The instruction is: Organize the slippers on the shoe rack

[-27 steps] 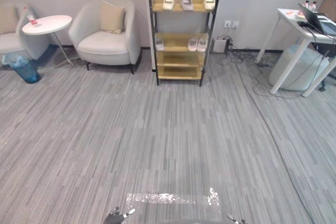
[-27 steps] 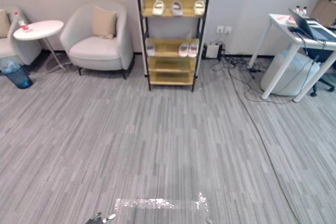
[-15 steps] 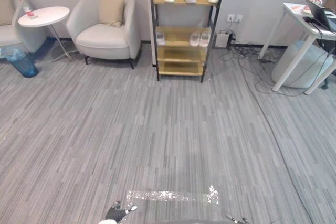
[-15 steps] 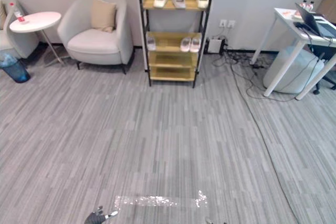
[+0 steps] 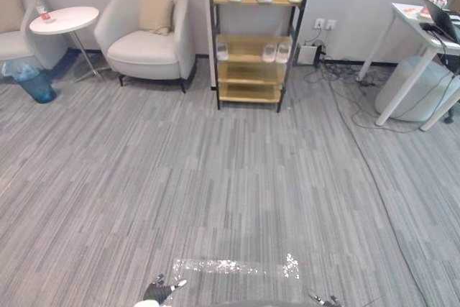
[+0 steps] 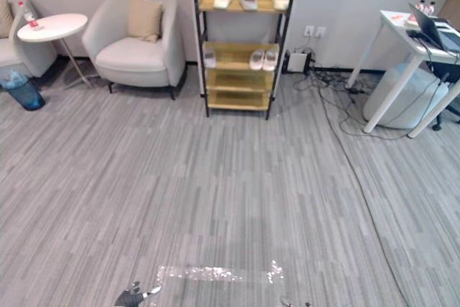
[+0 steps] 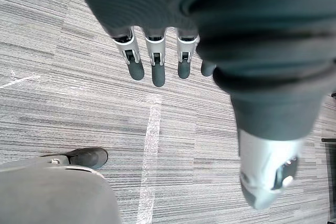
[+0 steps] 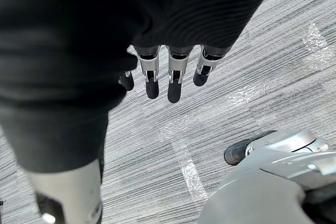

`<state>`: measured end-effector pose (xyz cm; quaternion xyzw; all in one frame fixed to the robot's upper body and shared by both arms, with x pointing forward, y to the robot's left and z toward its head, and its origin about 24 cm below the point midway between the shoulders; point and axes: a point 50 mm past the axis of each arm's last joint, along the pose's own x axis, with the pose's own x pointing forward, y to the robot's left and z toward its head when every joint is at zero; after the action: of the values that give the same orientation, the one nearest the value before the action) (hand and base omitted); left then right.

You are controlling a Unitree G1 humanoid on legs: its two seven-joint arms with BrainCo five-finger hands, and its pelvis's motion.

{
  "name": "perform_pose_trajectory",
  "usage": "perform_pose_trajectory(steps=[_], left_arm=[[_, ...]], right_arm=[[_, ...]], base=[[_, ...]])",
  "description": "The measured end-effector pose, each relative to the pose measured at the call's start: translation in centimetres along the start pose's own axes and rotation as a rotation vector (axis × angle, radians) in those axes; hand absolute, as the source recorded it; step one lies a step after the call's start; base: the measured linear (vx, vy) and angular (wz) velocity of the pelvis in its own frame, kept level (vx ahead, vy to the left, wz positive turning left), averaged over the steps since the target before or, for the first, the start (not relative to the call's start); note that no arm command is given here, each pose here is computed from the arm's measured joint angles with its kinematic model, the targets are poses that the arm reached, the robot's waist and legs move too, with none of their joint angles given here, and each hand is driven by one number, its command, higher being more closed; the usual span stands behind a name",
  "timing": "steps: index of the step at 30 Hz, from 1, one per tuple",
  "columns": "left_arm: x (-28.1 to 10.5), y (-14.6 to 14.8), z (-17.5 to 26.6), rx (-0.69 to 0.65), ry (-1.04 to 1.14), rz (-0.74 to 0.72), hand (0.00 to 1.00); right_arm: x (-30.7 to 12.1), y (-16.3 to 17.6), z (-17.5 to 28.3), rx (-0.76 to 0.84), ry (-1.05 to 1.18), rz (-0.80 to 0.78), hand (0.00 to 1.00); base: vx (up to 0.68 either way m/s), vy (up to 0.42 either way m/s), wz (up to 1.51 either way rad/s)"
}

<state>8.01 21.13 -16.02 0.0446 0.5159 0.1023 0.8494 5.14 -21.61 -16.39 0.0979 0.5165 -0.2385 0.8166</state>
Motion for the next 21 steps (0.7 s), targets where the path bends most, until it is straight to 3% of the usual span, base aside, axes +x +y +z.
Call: perform_pose_trajectory(steps=[13, 21], left_arm=[[0.1, 1.1, 2.4, -0.152, -0.097, 0.086, 0.00], [0.1, 1.0, 2.0, -0.155, -0.085, 0.099, 0.00]], right_arm=[[-0.1, 0.9, 0.6, 0.034, -0.043, 0.024, 0.00], [0.3, 2.1, 2.5, -0.023, -0.089, 0.064, 0.00]], base=[[0.00, -0.058, -0.06], [0.29, 0.231, -0.62]])
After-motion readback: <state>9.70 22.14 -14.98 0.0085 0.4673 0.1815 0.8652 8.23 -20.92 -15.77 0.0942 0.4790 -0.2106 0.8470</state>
